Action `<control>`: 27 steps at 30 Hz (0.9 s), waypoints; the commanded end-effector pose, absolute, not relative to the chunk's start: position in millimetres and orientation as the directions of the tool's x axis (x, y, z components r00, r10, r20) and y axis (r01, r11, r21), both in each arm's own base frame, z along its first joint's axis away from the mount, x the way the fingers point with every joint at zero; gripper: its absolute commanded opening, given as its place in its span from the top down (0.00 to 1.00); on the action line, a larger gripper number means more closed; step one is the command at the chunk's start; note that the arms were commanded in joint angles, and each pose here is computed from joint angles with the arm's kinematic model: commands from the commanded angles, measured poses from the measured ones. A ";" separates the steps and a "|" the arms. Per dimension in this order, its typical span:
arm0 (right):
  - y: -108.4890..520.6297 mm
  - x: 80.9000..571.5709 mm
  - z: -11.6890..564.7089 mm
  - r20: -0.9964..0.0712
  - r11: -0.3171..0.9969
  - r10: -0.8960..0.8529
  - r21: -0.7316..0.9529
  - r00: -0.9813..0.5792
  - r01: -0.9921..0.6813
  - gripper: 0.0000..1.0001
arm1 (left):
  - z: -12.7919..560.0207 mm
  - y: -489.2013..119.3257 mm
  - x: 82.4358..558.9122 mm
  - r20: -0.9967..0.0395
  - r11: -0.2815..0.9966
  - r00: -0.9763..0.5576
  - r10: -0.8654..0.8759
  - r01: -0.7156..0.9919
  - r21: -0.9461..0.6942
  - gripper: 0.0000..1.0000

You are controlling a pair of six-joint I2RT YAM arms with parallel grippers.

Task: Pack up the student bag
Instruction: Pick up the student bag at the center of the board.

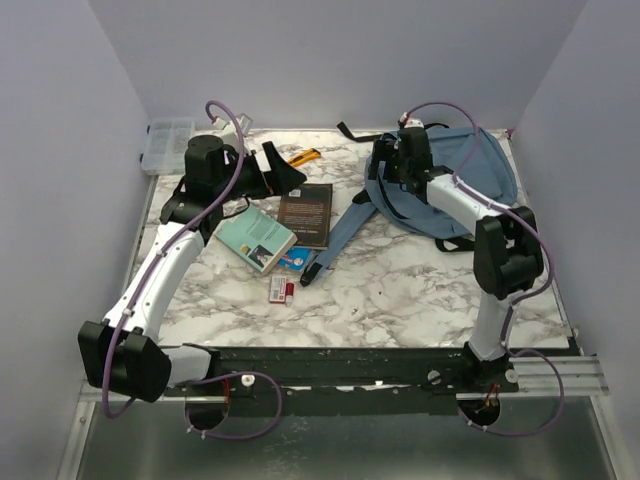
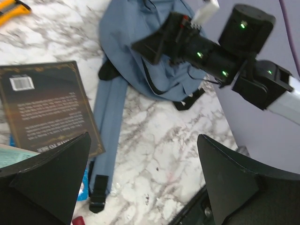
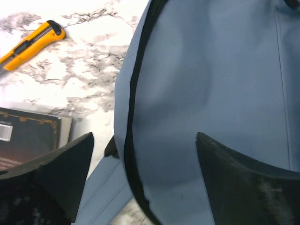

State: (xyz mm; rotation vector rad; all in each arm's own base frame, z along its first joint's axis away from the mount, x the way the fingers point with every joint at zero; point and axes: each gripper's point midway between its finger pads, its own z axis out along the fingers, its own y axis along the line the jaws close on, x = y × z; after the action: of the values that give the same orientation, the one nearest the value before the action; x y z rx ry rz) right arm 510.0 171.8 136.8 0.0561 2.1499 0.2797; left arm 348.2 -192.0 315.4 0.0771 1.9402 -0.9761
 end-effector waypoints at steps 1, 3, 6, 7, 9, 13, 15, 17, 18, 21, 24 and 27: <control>168.7 535.9 121.4 -0.831 0.990 0.025 0.096 -0.555 -0.099 0.15 | 318.2 -214.0 331.3 -0.665 0.566 -0.683 -0.302 0.433 -0.701 0.02; 169.9 534.5 109.8 -0.812 0.991 -0.015 0.064 -0.584 -0.115 0.26 | 315.0 -216.3 331.1 -0.645 0.555 -0.703 -0.300 0.421 -0.717 0.02; 169.2 528.5 96.6 -0.801 0.990 -0.048 0.043 -0.597 -0.138 0.28 | 310.4 -218.7 331.4 -0.619 0.549 -0.728 -0.296 0.401 -0.734 0.04; 170.6 526.7 93.6 -0.800 0.987 -0.067 0.034 -0.596 -0.157 0.28 | 309.7 -219.8 331.3 -0.612 0.544 -0.734 -0.294 0.398 -0.739 0.04; 169.9 524.8 87.4 -0.794 0.985 -0.094 0.011 -0.600 -0.169 0.24 | 308.6 -222.4 330.3 -0.604 0.536 -0.743 -0.287 0.398 -0.745 0.04; 171.4 520.9 70.0 -0.763 0.975 -0.184 -0.061 -0.620 -0.215 0.22 | 307.4 -227.1 327.5 -0.606 0.534 -0.748 -0.272 0.406 -0.741 0.04; 167.4 523.1 64.0 -0.757 0.974 -0.208 -0.104 -0.619 -0.200 0.26 | 306.5 -228.7 326.9 -0.606 0.535 -0.749 -0.265 0.409 -0.739 0.04; 151.9 527.8 64.3 -0.744 0.973 -0.233 -0.181 -0.626 -0.146 0.67 | 305.8 -229.3 326.6 -0.606 0.538 -0.751 -0.262 0.408 -0.738 0.04; 141.5 529.3 71.4 -0.734 0.970 -0.235 -0.221 -0.637 -0.103 0.87 | 305.8 -228.9 326.8 -0.609 0.542 -0.749 -0.260 0.409 -0.734 0.04; 101.3 532.3 131.2 -0.766 0.924 -0.308 -0.381 -0.564 0.013 0.99 | 306.7 -228.2 326.0 -0.617 0.550 -0.743 -0.258 0.412 -0.726 0.04; 67.6 531.8 203.0 -0.798 0.903 -0.387 -0.430 -0.463 -0.013 0.99 | 309.0 -229.0 324.5 -0.619 0.545 -0.742 -0.255 0.419 -0.726 0.04; 24.7 535.0 279.1 -0.862 0.936 -0.309 -0.351 -0.402 0.031 1.00 | 312.1 -229.9 322.2 -0.618 0.535 -0.744 -0.254 0.424 -0.731 0.04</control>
State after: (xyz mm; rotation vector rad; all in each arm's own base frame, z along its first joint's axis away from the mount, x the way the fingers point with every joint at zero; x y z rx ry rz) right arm 527.2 104.1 134.2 -0.3212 2.1617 -0.2937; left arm 328.5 -226.4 295.7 0.0936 2.1015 -1.2108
